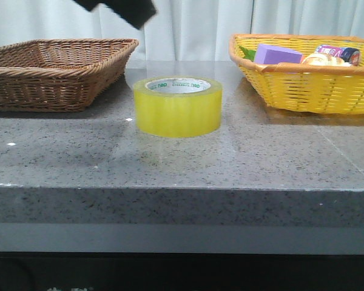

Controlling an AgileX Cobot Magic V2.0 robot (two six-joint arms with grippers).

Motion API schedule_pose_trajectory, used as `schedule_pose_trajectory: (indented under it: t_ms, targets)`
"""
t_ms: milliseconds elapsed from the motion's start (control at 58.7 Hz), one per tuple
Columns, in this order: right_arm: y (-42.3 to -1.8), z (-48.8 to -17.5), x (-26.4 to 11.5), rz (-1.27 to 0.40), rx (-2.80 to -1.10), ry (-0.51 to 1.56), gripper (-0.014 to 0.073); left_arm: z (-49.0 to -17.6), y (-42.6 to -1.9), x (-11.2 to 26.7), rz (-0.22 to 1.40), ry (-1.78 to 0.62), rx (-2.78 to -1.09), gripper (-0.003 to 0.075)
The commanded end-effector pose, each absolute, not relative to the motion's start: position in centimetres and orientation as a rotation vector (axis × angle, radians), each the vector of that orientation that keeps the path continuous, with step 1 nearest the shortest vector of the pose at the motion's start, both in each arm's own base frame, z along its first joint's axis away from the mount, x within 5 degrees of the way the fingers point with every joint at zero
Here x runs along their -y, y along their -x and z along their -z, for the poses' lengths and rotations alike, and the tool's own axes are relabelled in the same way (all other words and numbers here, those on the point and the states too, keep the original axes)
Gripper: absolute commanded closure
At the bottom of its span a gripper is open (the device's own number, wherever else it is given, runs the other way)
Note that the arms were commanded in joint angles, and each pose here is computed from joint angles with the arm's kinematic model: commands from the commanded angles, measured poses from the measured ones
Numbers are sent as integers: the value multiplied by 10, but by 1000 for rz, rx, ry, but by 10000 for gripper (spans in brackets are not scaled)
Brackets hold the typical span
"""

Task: Transfer tape with both arms
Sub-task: 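Withdraw the right gripper and move the left gripper toward the tape roll, then grasp the tape roll by its rim with the left gripper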

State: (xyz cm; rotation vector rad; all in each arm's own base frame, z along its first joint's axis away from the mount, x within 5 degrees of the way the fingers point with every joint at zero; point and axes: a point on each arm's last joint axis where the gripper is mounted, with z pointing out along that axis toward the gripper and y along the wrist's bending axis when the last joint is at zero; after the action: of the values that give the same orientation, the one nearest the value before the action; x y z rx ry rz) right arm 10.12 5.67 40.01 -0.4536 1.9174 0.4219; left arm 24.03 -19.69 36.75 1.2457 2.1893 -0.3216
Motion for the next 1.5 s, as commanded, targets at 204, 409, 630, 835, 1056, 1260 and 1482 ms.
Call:
schedule_pose_trajectory:
  t_ms: [204, 409, 630, 835, 1056, 1260, 1482]
  targets:
    - [-101, -415, -56, -430, -1820, 423, 183, -382, -267, 247, 366, -1388, -2063, 120]
    - [-101, -415, -56, -430, -1820, 423, 183, -367, -289, 268, 342, -1462, -2116, 120]
    - [-101, -415, -56, -430, -1821, 423, 183, -346, -308, 283, 325, -1512, -2175, 120]
    - [-101, -415, -56, -430, -1821, 423, 183, -322, -319, 290, 289, -1544, -2219, 120]
    - [-101, -415, -56, -430, -1821, 423, 183, -306, -325, 293, 268, -1564, -2253, 129]
    - [-101, -415, -56, -430, -1821, 423, 183, -306, -325, 292, 262, -1571, -2258, 445]
    - [-101, -415, -56, -430, -1821, 423, 183, -308, -323, 291, 265, -1572, -2278, 635]
